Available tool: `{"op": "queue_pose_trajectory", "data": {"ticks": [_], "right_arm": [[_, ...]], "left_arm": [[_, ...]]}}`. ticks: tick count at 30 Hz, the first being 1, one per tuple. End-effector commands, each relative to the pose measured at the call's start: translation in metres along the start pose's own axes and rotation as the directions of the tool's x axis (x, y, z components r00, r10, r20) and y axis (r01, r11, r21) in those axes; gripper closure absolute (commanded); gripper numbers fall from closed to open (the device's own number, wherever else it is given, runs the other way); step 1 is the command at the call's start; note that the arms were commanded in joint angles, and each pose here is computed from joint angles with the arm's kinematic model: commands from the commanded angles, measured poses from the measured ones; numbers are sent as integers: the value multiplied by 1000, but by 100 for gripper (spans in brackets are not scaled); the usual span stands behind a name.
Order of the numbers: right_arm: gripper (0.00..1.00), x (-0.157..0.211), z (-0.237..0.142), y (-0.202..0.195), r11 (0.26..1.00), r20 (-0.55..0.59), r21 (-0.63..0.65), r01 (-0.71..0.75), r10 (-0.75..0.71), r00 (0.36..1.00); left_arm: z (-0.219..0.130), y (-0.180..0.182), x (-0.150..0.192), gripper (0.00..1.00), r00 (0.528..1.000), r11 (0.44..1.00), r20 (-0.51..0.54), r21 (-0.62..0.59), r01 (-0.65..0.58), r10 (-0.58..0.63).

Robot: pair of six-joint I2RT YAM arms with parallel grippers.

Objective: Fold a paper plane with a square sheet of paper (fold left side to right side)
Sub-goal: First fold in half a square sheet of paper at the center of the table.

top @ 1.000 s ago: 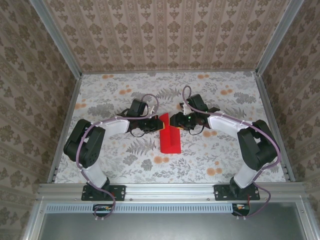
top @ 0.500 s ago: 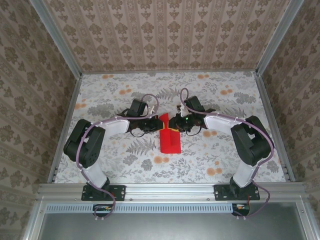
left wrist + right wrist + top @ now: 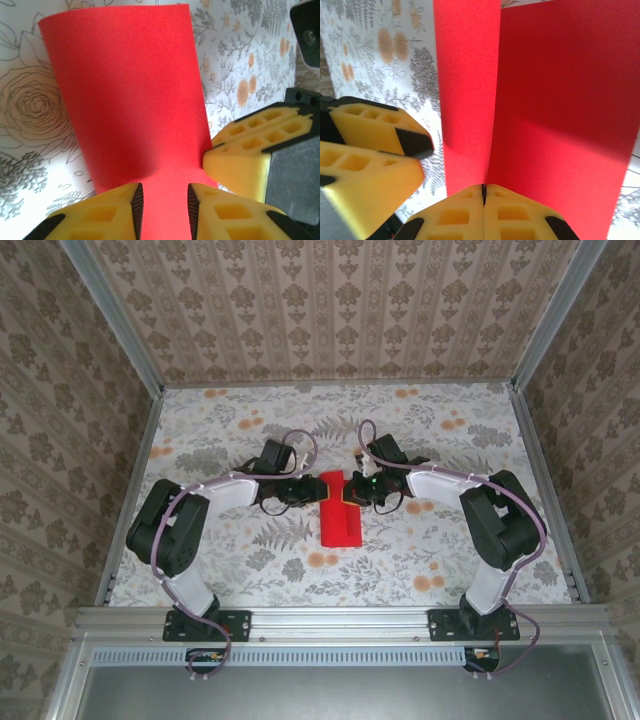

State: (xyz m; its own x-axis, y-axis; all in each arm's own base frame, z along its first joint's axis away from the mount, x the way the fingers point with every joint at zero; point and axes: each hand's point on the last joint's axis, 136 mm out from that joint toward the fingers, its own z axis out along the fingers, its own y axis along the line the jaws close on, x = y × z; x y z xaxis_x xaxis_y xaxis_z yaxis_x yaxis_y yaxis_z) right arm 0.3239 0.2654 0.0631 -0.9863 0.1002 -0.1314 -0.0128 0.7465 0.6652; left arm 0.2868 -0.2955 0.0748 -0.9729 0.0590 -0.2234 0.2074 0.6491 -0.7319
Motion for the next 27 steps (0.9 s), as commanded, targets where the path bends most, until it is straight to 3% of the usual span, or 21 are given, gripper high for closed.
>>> {"op": "queue_pose_trajectory", "data": {"ticks": [1,4,9,20,27], "right_arm": [[99,0,0,-13,996,-5,87,21,-20,1000],[99,0,1,-20,992,-3,123,24,-24,1000],[98,-1,0,-29,985,-3,172,32,-32,999],[98,2,2,-42,972,-21,231,39,-35,999],[97,4,2,-48,965,-31,258,43,-37,999]], "left_arm": [[-16,-3,-5,59,998,997,22,-62,-54,55],[-15,3,-2,51,999,995,14,-87,-41,42],[-6,10,1,49,1000,994,-8,-107,-10,10],[16,17,7,48,997,985,-78,-170,-2,-11],[27,23,13,53,993,978,-115,-207,-9,-15]]}}
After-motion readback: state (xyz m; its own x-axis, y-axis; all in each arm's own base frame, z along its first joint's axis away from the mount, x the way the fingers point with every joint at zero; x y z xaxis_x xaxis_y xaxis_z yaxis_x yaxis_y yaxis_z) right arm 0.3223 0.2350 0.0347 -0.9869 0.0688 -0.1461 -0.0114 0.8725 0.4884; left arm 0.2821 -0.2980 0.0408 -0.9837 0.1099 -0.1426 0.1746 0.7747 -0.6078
